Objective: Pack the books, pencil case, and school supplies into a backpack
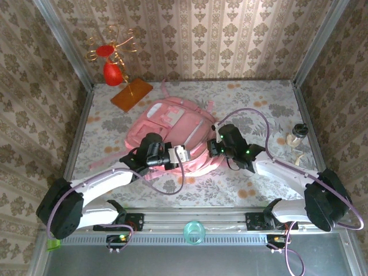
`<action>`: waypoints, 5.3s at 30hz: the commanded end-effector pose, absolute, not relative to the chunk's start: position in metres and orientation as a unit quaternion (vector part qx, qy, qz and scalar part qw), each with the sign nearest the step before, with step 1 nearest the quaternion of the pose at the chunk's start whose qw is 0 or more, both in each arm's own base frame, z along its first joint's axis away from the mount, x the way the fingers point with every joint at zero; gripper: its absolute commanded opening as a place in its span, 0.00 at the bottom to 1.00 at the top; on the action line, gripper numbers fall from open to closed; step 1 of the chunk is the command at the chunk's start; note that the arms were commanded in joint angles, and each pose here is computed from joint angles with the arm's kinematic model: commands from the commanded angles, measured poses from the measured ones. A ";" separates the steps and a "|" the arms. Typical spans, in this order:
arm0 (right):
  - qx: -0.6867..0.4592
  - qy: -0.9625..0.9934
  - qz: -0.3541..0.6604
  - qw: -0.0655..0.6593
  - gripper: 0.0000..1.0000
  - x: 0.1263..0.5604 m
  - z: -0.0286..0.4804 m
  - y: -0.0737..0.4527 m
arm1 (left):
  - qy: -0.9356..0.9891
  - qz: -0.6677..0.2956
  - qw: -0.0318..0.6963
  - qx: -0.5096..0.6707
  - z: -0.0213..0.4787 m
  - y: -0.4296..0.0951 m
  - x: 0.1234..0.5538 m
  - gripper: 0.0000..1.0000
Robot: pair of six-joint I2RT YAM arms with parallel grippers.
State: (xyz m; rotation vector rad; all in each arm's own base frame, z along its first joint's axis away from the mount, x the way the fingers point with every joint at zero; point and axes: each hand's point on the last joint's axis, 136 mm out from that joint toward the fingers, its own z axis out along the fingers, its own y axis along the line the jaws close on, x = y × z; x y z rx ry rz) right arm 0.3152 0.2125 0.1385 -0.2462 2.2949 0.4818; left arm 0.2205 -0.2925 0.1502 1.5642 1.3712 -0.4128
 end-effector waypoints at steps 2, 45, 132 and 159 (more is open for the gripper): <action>-0.047 0.914 0.088 0.393 0.00 0.337 0.133 0.167 | 0.628 -0.151 0.473 0.599 0.134 -0.260 0.235 0.00; -0.236 0.870 0.285 0.326 0.49 0.330 0.153 0.225 | 0.616 -0.205 0.490 0.582 0.144 -0.258 0.247 0.00; -0.149 0.893 0.077 0.418 0.00 0.327 0.170 0.166 | 0.557 -0.226 0.490 0.631 0.171 -0.284 0.215 0.00; -0.226 0.826 0.275 0.438 0.00 0.289 0.196 0.248 | 0.572 -0.198 0.494 0.625 0.198 -0.301 0.242 0.70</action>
